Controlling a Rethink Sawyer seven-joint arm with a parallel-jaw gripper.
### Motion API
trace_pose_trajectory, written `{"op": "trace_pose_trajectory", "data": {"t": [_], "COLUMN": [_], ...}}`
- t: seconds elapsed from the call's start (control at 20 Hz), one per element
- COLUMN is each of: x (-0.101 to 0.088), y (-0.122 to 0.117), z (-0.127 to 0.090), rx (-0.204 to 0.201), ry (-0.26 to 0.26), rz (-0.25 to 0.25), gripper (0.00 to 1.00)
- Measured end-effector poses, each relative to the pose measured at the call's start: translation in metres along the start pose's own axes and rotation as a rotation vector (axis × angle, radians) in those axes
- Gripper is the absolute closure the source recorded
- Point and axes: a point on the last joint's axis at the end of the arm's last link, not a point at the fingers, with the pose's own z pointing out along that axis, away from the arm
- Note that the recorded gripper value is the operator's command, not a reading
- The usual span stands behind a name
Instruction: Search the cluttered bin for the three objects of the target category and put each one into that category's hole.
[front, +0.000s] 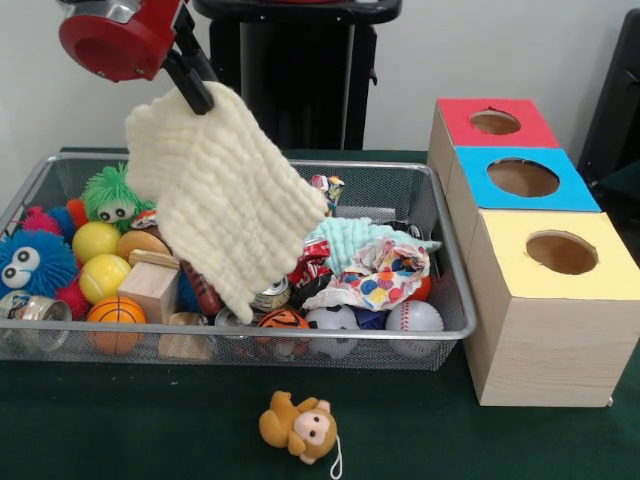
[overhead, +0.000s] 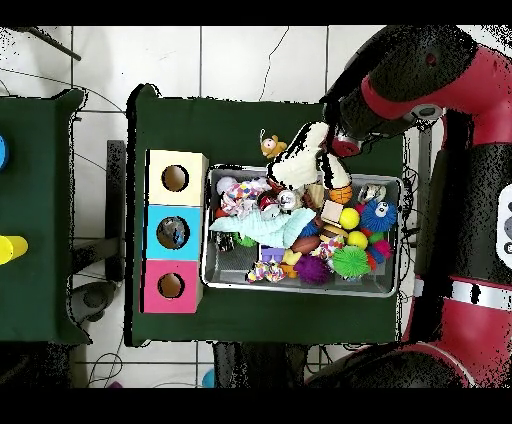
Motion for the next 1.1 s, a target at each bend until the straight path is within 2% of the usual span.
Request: {"op": "trace_pose_trajectory", "data": {"t": [0.3,0.5,0.85,1.1], "x": [0.003,0.008,0.026,0.039], "y": [-0.001,0.001,0.015,0.014], "z": [0.002,0.001,-0.009,-0.013], "rx": [-0.008,-0.031,-0.152,-0.179], "ry": [0.007,0.025,0.100,0.141], "rz": [0.007,0.018,0.069,0.115], "gripper": [1.00,1.00,1.00,1.00]}}
